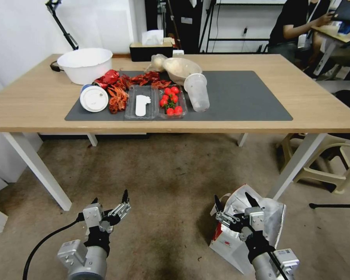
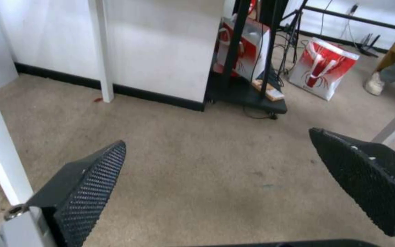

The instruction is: Pick up the food delivery bag from the floor and place it on the table.

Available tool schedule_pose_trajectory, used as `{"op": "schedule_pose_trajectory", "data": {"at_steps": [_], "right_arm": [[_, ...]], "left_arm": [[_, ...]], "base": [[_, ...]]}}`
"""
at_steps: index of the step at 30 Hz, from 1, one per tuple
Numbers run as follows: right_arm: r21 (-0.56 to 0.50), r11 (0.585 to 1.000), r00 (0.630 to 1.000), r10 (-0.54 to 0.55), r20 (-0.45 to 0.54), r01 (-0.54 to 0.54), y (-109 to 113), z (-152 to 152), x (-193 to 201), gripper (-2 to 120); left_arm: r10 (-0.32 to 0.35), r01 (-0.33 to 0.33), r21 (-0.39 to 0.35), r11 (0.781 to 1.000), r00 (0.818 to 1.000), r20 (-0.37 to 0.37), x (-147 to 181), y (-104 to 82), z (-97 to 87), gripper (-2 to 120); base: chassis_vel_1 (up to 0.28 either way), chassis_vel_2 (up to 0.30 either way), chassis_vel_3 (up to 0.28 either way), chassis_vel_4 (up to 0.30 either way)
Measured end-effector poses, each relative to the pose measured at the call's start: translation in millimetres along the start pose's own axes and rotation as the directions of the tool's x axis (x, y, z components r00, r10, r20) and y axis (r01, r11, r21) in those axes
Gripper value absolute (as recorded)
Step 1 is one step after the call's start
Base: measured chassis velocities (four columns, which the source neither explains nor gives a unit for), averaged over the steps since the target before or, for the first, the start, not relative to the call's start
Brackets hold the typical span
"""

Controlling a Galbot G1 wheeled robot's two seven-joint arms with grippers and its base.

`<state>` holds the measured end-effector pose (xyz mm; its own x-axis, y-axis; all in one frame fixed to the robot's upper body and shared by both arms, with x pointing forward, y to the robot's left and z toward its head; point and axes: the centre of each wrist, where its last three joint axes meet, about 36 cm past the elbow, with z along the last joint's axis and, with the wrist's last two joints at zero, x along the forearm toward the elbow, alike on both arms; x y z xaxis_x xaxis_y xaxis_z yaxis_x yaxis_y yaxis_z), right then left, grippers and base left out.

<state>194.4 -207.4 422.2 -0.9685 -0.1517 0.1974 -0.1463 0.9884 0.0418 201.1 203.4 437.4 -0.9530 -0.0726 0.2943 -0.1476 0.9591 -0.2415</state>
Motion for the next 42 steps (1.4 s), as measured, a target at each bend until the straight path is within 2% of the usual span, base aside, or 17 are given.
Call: {"op": "schedule_pose_trajectory", "data": {"at_steps": [18, 31, 42], "right_arm": [[0.002, 1.0, 1.0, -0.004, 0.002, 0.004, -1.1, -1.1, 0.3, 100], [0.003, 1.0, 1.0, 0.004, 0.006, -0.004, -2.0, -3.5, 1.4, 100], [0.007, 1.0, 1.0, 0.007, 0.006, -0.007, -1.9, -5.0, 2.9, 100]], "left_arm": [[-0.006, 0.006, 0.003, 1.0, 1.0, 0.001, 0.4, -1.6, 4.7, 100], [0.001, -0.001, -0.022, 1.0, 1.0, 0.007, -2.3, 2.2, 6.5, 100], [-0.001, 0.001, -0.004, 1.0, 1.0, 0.005, -0.8, -0.8, 8.6, 100]], "base": [[0.0, 0.0, 0.0, 0.0], [0.0, 0.0, 0.0, 0.0], [0.0, 0.0, 0.0, 0.0]]}}
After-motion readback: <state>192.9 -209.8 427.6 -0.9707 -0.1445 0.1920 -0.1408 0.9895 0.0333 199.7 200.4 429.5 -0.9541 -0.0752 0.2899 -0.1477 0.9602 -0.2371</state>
